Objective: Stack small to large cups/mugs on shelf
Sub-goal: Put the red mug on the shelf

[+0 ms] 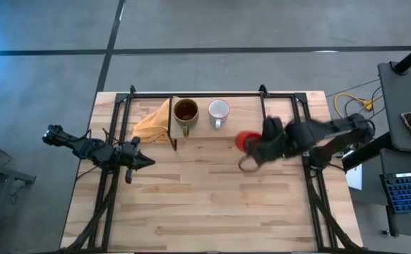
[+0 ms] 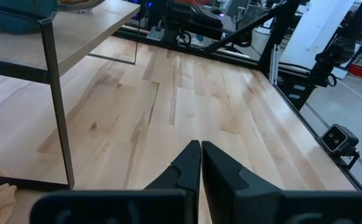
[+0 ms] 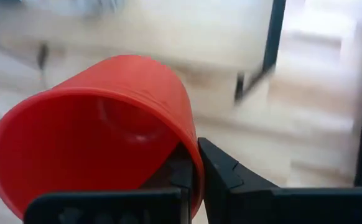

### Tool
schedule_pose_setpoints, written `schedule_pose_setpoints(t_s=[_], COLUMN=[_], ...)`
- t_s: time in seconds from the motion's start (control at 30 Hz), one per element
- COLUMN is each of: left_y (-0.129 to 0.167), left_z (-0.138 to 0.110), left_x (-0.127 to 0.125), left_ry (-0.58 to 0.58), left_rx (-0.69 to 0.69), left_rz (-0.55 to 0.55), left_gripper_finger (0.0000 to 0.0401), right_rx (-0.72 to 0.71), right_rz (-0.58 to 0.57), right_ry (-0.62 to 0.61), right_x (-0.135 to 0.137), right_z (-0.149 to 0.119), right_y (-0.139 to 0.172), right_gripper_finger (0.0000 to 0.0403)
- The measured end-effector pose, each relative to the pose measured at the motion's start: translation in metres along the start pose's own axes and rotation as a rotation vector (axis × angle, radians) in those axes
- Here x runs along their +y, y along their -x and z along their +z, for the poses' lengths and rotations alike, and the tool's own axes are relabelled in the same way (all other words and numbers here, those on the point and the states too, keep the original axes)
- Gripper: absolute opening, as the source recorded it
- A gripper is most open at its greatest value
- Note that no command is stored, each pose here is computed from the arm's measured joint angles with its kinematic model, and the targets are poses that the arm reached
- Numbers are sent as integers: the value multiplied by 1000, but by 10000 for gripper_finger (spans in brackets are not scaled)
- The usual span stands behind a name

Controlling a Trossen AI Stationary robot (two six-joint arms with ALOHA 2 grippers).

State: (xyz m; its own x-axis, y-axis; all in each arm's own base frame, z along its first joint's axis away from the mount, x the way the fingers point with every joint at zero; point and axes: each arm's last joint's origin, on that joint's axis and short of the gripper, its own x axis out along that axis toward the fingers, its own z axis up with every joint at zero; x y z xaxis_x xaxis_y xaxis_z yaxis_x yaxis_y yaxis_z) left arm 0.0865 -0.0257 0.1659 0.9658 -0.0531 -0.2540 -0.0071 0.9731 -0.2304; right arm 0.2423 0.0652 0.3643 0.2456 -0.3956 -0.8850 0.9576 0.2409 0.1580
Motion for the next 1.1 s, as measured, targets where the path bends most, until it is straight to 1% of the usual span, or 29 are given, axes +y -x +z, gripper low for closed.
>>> schedule_pose_setpoints(t_s=[0.1, 0.17, 0.27, 0.37, 0.47, 0.8, 0.97, 1.1], left_y=[0, 0, 0, 0, 0, 0, 0, 0], left_z=[0, 0, 0, 0, 0, 0, 0, 0], left_x=[0, 0, 0, 0, 0, 0, 0, 0], left_ry=[0, 0, 0, 0, 0, 0, 0, 0], left_rx=[0, 0, 0, 0, 0, 0, 0, 0], left_rz=[0, 0, 0, 0, 0, 0, 0, 0], left_gripper_finger=[0, 0, 0, 0, 0, 0, 0, 0], right_rx=[-62, -69, -31, 28, 81, 147, 254, 302], right_rz=[22, 25, 6, -14, -22, -94, -99, -117], right_ry=[-30, -54, -92, -123, -146, -142, -149, -162], right_x=[-2, -8, -20, -29, -35, -27, -24, -22], right_z=[30, 52, 80, 98, 110, 145, 157, 164], right_y=[6, 8, 4, -3, -9, -42, -62, -76], right_gripper_finger=[9, 9, 9, 9, 9, 12, 12, 12])
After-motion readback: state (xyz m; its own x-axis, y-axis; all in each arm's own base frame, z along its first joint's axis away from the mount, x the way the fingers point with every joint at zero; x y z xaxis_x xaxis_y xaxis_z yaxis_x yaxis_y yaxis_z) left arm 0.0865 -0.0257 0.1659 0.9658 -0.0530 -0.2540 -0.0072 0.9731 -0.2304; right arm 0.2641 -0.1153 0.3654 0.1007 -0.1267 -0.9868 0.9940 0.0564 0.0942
